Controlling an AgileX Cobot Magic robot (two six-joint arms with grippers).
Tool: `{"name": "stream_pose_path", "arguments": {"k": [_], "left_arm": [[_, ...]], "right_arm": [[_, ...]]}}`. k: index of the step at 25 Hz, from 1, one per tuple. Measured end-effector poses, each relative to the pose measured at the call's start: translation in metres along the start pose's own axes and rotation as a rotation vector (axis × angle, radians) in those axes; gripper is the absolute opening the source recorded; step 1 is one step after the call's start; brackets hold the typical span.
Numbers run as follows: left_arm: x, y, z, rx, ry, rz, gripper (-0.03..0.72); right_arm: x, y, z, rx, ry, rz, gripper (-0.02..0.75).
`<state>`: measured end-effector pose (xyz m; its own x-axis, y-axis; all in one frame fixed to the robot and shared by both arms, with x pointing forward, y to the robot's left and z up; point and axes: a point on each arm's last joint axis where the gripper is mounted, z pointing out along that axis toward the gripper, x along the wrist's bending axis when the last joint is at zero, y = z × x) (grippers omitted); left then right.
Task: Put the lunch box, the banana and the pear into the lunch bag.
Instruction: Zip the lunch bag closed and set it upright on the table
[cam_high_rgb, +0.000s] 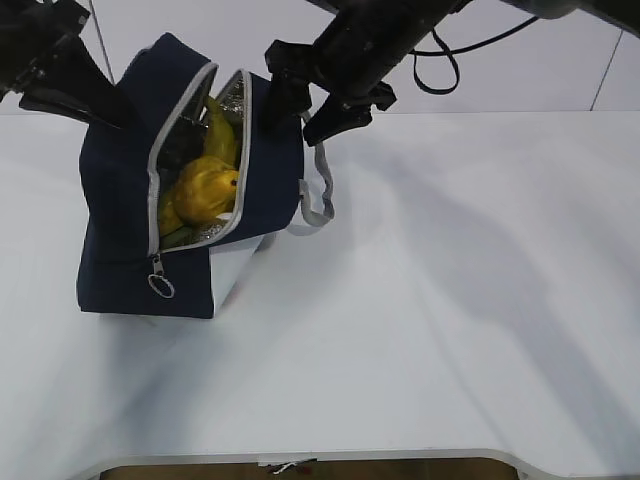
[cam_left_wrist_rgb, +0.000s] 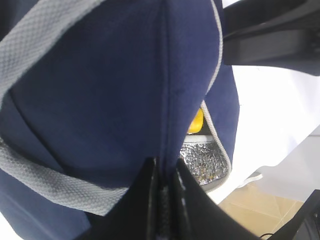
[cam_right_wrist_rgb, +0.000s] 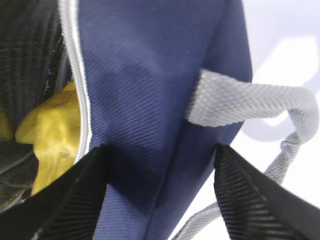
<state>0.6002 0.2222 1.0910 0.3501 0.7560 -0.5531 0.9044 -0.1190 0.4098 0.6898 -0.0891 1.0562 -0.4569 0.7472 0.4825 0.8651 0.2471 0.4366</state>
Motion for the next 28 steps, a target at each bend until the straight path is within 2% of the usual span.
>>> {"name": "stream_pose_path", "arguments": {"k": [6, 14, 17, 23, 26, 28], "left_arm": [[0.000, 0.000, 0.000, 0.001, 0.001, 0.001, 0.013], [0.000, 0.000, 0.000, 0.001, 0.001, 0.001, 0.013], [0.000, 0.000, 0.000, -0.001, 0.002, 0.001, 0.013], [-0.004, 0.000, 0.003, 0.000, -0.001, 0.011, 0.013], [-0.016, 0.000, 0.012, 0.013, -0.014, 0.041, 0.013], [-0.028, 0.000, 0.019, 0.011, -0.032, 0.063, 0.013]], "right_arm": [[-0.012, -0.003, 0.019, 0.030, -0.002, 0.025, 0.535], [-0.015, -0.005, 0.024, 0.036, -0.002, 0.036, 0.515], [-0.013, -0.004, 0.024, 0.032, 0.019, 0.045, 0.419], [-0.007, -0.006, 0.024, 0.049, 0.085, 0.047, 0.038], [-0.006, -0.006, 0.022, 0.056, 0.080, 0.035, 0.013], [-0.005, -0.007, 0.013, 0.056, 0.034, 0.003, 0.013]]}}
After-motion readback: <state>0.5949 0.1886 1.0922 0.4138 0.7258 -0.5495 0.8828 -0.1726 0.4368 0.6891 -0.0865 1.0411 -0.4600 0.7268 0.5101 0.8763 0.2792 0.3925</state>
